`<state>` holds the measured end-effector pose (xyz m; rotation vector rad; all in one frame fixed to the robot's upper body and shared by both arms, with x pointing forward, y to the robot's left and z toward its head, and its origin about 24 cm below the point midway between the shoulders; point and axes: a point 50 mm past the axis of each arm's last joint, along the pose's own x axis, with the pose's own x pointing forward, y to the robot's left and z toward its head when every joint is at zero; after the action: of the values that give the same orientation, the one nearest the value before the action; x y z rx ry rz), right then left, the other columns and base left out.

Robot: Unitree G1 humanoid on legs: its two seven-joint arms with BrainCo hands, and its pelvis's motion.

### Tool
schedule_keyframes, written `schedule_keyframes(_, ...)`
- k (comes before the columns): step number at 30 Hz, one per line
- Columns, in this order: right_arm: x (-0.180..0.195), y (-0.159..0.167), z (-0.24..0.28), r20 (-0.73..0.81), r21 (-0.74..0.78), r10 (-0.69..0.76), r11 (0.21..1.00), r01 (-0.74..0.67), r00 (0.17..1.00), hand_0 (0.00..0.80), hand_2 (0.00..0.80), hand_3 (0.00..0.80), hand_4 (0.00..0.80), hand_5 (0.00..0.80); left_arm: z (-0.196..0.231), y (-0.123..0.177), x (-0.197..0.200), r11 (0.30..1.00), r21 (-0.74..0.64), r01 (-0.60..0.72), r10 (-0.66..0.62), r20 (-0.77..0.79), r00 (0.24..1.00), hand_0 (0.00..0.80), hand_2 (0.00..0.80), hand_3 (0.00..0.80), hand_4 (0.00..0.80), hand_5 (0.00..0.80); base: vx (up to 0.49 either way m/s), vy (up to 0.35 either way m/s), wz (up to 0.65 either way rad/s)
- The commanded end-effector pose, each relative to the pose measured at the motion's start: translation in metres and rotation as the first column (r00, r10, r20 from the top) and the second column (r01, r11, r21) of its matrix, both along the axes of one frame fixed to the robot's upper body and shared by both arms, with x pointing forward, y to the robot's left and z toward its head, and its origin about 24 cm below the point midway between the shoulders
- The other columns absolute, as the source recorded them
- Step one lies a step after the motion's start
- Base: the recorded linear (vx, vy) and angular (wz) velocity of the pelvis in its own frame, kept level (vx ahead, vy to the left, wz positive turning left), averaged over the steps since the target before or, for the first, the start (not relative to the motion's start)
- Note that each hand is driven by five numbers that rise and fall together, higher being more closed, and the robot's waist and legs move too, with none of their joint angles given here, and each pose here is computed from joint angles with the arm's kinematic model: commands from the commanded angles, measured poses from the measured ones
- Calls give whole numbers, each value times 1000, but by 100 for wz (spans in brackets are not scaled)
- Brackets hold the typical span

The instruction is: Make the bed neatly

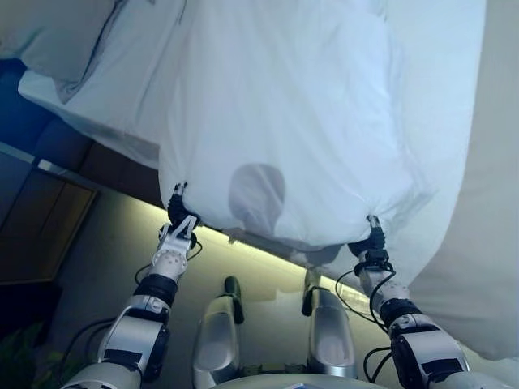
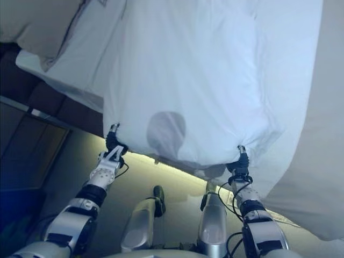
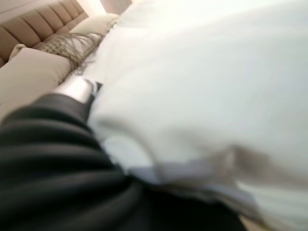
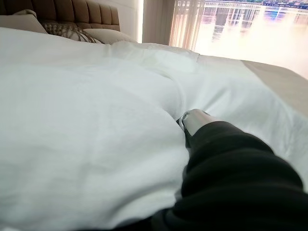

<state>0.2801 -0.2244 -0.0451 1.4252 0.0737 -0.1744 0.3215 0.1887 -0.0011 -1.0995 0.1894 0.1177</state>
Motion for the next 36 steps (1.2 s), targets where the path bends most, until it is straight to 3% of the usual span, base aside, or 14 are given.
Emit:
schedule_keyframes(1,-24,-17,-8,-1,-46,-34,998,34,999,800,800,800,800,800,-26,-5,-26,999,-43,-1,1,-6,1000,800,800,800,800,800,188,558,17)
schedule_keyframes(8,-14,-18,-5,-96,-165,34,985,-49,995,800,800,800,800,800,-65,-12,-62,986,-163,-28,3,-151,989,800,800,800,800,800,252,679,-19)
schedule_keyframes(12,-29,-34,-12,-121,-164,-28,986,7,992,800,800,800,800,800,-66,-31,-63,983,-169,77,-106,-166,980,800,800,800,800,800,217,524,-18)
schedule_keyframes(16,-54,-27,-29,-132,-73,-85,994,76,988,800,800,800,800,800,-60,-28,-60,979,-27,201,-202,-167,965,800,800,800,800,800,105,171,17)
schedule_keyframes(20,-64,-1,-38,-135,19,-58,998,61,989,800,800,800,800,800,-61,6,-69,980,75,183,-162,-220,962,800,800,800,800,800,-34,149,-10)
schedule_keyframes(23,-81,9,-50,-157,55,-31,998,41,987,800,800,800,800,800,-64,20,-69,991,59,122,-105,-233,967,800,800,800,800,800,29,78,-29)
schedule_keyframes(26,-86,15,-52,-166,62,-32,997,43,986,800,800,800,800,800,-60,15,-65,991,64,116,-100,-220,970,800,800,800,800,800,15,-40,10)
schedule_keyframes(30,-57,11,-35,-97,18,-47,999,49,994,800,800,800,800,800,-50,-1,-54,993,-11,116,-116,-114,987,800,800,800,800,800,-250,-20,49)
schedule_keyframes(36,-46,1,-22,-72,-15,-43,999,42,996,800,800,800,800,800,-60,-11,-61,993,-94,77,-89,-128,988,800,800,800,800,800,-7,125,8)
